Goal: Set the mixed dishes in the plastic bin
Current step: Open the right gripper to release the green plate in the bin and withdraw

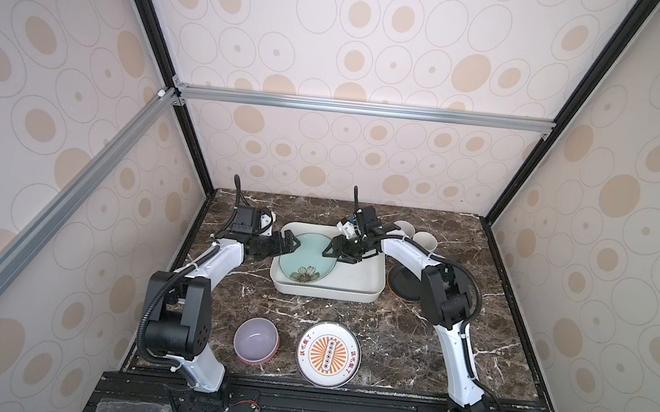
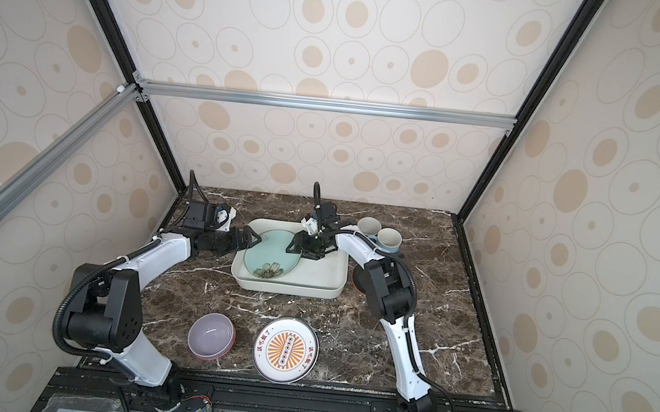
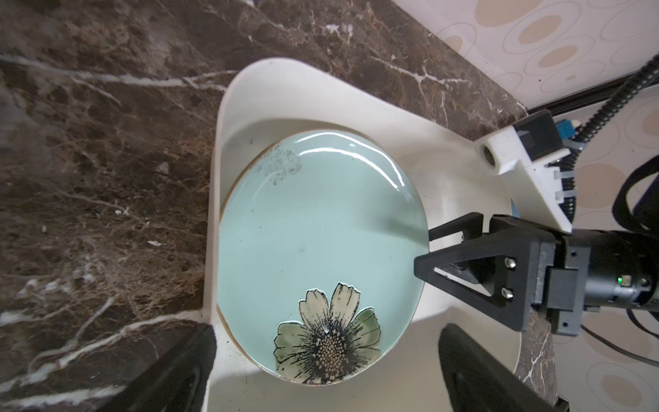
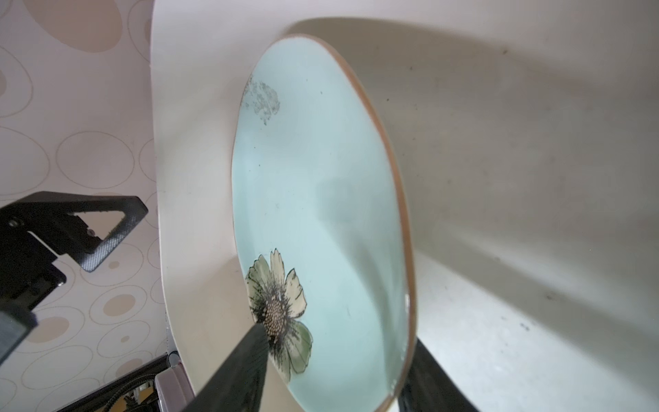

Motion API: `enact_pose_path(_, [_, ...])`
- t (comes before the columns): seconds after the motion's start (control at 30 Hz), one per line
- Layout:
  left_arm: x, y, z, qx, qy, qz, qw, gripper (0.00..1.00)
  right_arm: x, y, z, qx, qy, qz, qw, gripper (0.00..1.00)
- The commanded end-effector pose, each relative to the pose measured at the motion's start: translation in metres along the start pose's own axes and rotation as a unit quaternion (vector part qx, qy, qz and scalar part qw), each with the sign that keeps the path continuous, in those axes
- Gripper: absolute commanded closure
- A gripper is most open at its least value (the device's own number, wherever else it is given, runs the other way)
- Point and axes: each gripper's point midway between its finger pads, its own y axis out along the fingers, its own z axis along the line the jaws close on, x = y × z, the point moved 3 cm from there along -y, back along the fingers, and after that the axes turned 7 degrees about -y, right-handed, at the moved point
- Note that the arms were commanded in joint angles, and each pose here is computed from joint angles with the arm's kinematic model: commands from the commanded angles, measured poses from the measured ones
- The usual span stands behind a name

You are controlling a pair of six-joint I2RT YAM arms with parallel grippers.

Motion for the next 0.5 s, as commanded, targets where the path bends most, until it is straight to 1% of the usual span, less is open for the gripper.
enact_pose_path(0.0, [0.023,-0.031,-0.029,-0.007,0.036,-0.040,0.999,0.01,0.005,-0.050,0.036,-0.005,-0.061,-0.028,0.998,0.37])
enact_pose_path(0.1, [0.027,-0.045,-0.038,-0.006,0.041,-0.052,0.998,0.01,-0.004,-0.064,0.038,-0.017,-0.068,-0.026,0.997,0.35])
enact_pose_path(0.2, [0.023,-0.056,-0.049,-0.013,0.046,-0.055,0.997,0.01,-0.014,-0.080,0.042,-0.031,-0.076,-0.029,0.996,0.34])
enact_pose_path(0.33, [0.007,-0.064,-0.063,-0.008,0.062,-0.047,0.997,0.01,-0.032,-0.103,0.048,-0.046,-0.080,-0.035,0.995,0.34])
enact_pose_path(0.47, [-0.018,-0.066,-0.079,-0.008,0.083,-0.028,0.996,0.01,-0.055,-0.123,0.049,-0.064,-0.074,-0.040,0.994,0.34])
